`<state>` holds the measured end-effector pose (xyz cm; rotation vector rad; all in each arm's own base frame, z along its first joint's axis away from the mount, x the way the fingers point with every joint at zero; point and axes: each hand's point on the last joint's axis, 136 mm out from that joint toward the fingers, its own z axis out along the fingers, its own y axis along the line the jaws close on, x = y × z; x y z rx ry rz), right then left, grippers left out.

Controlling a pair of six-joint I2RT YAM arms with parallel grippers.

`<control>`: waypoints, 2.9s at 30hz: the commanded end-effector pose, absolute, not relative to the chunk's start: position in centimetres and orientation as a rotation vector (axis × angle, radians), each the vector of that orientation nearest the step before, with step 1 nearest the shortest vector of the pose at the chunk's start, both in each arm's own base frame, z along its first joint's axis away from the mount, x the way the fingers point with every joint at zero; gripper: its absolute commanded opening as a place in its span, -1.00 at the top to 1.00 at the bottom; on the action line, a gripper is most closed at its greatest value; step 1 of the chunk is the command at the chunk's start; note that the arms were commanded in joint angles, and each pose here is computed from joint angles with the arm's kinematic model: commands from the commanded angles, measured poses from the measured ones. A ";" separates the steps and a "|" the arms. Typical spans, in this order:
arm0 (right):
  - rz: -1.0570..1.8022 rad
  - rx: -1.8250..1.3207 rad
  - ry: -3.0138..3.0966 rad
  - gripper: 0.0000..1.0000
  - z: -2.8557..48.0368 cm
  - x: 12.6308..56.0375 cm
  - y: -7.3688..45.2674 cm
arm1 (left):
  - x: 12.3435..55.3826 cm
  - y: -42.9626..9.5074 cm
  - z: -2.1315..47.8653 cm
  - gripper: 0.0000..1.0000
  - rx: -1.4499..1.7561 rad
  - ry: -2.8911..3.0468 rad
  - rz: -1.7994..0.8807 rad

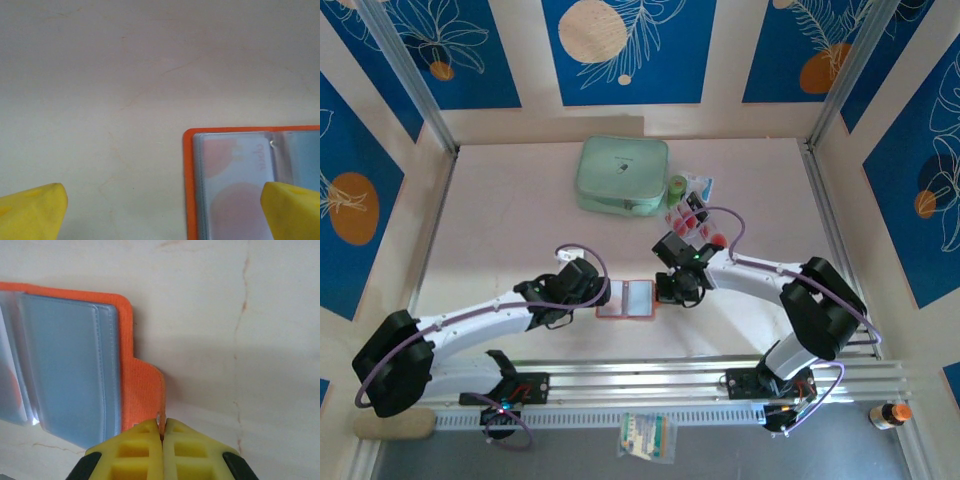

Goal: Put the credit cards into the card holder
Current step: Move the card holder to the bottom-center of the table, then pick up the credit card from the storage box.

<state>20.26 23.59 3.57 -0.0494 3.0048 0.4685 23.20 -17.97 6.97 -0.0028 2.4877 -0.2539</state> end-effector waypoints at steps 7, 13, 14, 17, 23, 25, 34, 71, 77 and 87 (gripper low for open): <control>0.580 -0.110 2.902 0.12 9.3 22.8 23.4 | 23.6 -18.3 7.4 -0.98 0.017 2.484 -0.254; 0.550 -0.148 2.726 0.11 16.1 29.9 21.6 | 23.6 -18.2 7.3 -1.00 0.016 2.487 -0.244; 0.530 -0.157 2.715 0.11 16.7 31.1 21.2 | 23.7 -18.2 7.3 -1.00 0.015 2.486 -0.243; 0.429 -0.194 2.721 0.11 17.2 33.9 20.2 | 23.7 -18.2 7.3 -1.00 0.015 2.484 -0.240; 0.217 -0.295 2.750 0.19 16.2 37.7 19.6 | 23.8 -18.1 7.2 -1.00 0.019 2.489 -0.221; 0.156 -0.313 2.768 0.23 15.4 38.6 19.4 | 23.9 -18.2 7.2 -1.00 0.020 2.489 -0.223; -0.088 -0.388 2.793 0.30 12.5 41.0 18.5 | 23.9 -18.4 7.1 -1.00 0.023 2.500 -0.228; -0.238 -0.512 2.809 0.84 9.1 41.9 19.8 | 23.7 -18.2 6.9 -1.00 0.018 2.504 -0.228; -0.122 -0.511 2.802 1.00 10.4 41.7 20.6 | 23.7 -18.2 7.1 -1.00 0.016 2.500 -0.234; 0.083 -0.500 2.753 1.00 14.7 41.0 21.4 | 23.8 -18.4 7.4 -1.00 0.028 2.498 -0.238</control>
